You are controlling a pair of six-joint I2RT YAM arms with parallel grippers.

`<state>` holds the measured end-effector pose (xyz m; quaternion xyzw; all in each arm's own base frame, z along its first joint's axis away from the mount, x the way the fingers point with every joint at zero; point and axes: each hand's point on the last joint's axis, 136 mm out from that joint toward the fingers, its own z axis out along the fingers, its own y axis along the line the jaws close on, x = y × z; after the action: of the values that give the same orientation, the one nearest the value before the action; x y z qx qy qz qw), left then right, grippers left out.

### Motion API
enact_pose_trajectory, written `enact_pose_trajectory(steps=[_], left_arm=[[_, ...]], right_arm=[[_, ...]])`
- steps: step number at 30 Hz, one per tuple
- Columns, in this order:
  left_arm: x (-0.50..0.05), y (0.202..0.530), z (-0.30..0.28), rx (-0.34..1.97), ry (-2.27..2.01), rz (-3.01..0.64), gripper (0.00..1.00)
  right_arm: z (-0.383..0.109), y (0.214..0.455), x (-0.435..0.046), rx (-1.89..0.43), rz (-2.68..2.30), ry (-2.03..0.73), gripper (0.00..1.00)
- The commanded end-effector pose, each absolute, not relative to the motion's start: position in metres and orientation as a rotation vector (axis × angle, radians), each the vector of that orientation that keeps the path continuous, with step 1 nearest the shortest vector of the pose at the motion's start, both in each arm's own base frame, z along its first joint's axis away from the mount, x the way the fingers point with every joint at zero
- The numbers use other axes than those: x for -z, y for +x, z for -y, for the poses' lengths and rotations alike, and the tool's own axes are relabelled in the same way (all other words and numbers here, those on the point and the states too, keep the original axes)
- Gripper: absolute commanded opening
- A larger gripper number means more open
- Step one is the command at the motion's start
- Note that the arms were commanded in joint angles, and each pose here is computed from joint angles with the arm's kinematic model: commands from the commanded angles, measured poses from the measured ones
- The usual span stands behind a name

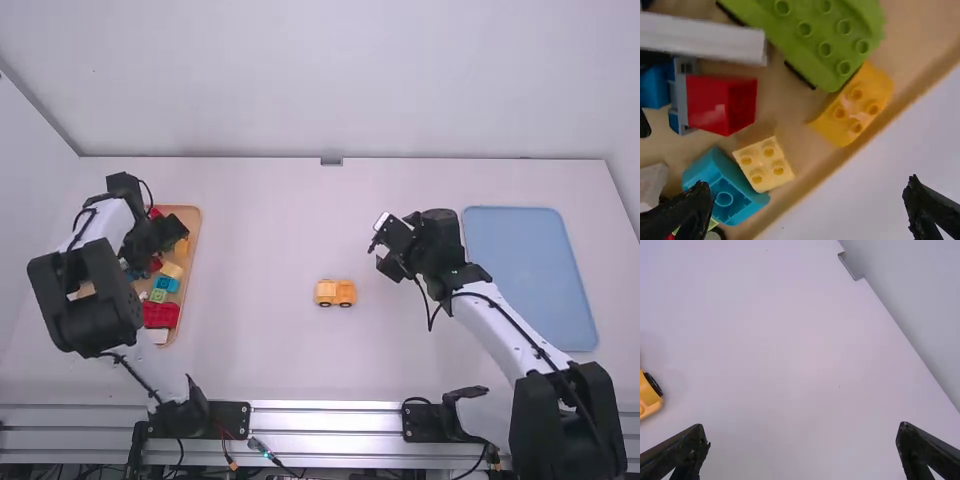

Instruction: Assemble lego blocks to make yellow taxi

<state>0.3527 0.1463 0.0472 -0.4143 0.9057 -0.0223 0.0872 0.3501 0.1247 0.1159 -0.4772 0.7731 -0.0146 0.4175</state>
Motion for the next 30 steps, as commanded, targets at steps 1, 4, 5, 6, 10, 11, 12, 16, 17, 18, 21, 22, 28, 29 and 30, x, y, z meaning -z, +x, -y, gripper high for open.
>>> enact_pose_trajectory(steps=[1,4,5,6,10,11,12,16,17,18,21,22,28,29,30], left_arm=[[-0.037,0.337,-0.156,-0.089,-1.42,-2.659,1.0],[-0.03,0.334,-0.159,-0.131,-1.47,-2.647,0.91],[-0.027,0.335,-0.158,-0.125,-1.469,-2.647,0.87],[-0.024,0.335,-0.158,-0.125,-1.468,-2.644,0.83],[-0.016,0.337,-0.16,-0.121,-1.456,-2.619,0.74],[-0.015,0.338,-0.161,-0.12,-1.455,-2.612,0.71],[-0.014,0.338,-0.161,-0.118,-1.454,-2.609,0.7],[-0.011,0.34,-0.161,-0.117,-1.449,-2.598,0.64],[-0.011,0.34,-0.161,-0.117,-1.449,-2.599,0.63],[-0.011,0.34,-0.162,-0.117,-1.447,-2.595,0.61],[-0.008,0.342,-0.163,-0.118,-1.44,-2.58,0.6],[-0.005,0.342,-0.163,-0.116,-1.437,-2.574,0.6],[0.001,0.343,-0.163,-0.112,-1.431,-2.559,0.55],[0.001,0.342,-0.163,-0.113,-1.431,-2.561,0.55],[0.001,0.342,-0.163,-0.113,-1.432,-2.56,0.55]], right_arm=[[-0.123,0.35,-0.118,0.044,-1.939,-1.185,0.99],[-0.124,0.349,-0.118,0.042,-1.935,-1.194,0.99],[-0.124,0.349,-0.118,0.042,-1.935,-1.192,0.99],[-0.124,0.35,-0.118,0.041,-1.937,-1.189,0.99],[-0.124,0.349,-0.118,0.04,-1.937,-1.19,0.99],[-0.124,0.349,-0.118,0.04,-1.935,-1.192,0.99],[-0.124,0.349,-0.118,0.04,-1.935,-1.192,0.99],[-0.124,0.349,-0.118,0.04,-1.936,-1.191,0.99],[-0.124,0.349,-0.118,0.039,-1.935,-1.192,0.99],[-0.124,0.349,-0.118,0.04,-1.935,-1.192,0.99],[-0.124,0.349,-0.118,0.04,-1.936,-1.192,0.99],[-0.124,0.349,-0.118,0.04,-1.937,-1.191,0.99],[-0.124,0.349,-0.118,0.038,-1.938,-1.193,0.99],[-0.124,0.349,-0.118,0.038,-1.939,-1.193,0.99],[-0.124,0.349,-0.118,0.039,-1.939,-1.193,0.99]])
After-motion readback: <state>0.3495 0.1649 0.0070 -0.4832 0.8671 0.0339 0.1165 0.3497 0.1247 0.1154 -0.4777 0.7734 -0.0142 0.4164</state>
